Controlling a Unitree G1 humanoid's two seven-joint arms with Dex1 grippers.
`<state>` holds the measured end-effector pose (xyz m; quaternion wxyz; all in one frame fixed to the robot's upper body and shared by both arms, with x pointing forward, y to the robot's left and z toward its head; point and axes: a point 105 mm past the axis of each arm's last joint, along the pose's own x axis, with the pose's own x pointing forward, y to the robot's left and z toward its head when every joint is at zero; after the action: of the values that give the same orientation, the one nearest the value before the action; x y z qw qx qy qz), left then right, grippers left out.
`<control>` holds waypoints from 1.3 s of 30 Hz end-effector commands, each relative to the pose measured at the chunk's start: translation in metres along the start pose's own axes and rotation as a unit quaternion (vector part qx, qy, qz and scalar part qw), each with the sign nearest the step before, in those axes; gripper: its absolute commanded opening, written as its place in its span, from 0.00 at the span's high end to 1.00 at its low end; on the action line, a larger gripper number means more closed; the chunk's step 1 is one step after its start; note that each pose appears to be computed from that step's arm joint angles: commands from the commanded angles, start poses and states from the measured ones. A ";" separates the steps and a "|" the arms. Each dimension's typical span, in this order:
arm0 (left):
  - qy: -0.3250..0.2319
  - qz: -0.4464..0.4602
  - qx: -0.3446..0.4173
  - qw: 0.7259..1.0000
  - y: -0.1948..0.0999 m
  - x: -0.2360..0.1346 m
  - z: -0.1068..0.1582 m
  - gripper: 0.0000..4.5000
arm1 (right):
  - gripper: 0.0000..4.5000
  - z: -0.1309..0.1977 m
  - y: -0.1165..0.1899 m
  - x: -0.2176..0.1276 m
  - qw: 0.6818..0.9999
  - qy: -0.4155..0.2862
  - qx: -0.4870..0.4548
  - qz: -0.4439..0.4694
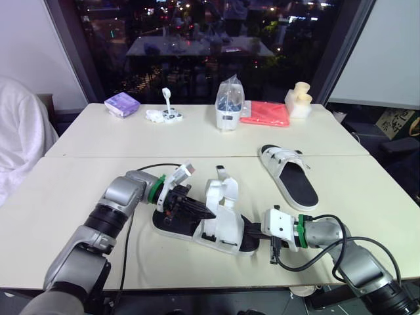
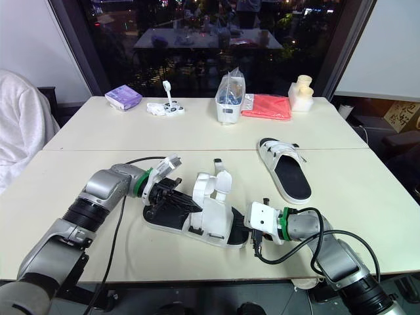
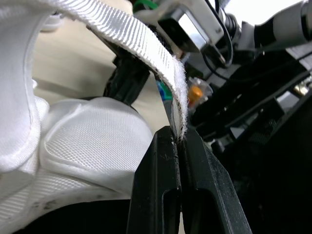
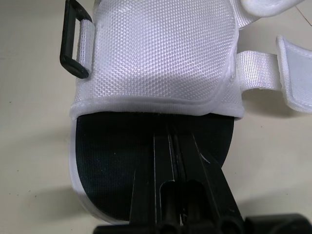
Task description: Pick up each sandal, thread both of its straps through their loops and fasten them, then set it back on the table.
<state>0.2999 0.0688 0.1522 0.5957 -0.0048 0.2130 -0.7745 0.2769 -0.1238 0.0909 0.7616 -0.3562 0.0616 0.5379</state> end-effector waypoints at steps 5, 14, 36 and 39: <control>0.009 -0.010 0.055 0.998 -0.006 0.005 -0.002 0.99 | 1.00 -0.016 0.017 0.005 0.999 0.027 0.027 0.027; 0.019 -0.002 0.124 0.992 -0.011 0.011 -0.011 0.99 | 1.00 -0.016 0.017 0.006 0.999 0.026 0.027 0.028; 0.026 0.045 0.082 0.995 -0.053 -0.024 -0.037 0.01 | 1.00 -0.016 0.014 0.011 0.999 0.021 0.019 0.031; 0.025 0.048 0.077 0.996 -0.056 -0.024 -0.041 0.01 | 1.00 -0.016 0.014 0.011 0.999 0.021 0.018 0.032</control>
<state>0.2469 0.1170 0.1285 0.6264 0.0616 0.1893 -0.7537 0.2795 -0.1206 0.0889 0.7588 -0.3562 0.0564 0.5424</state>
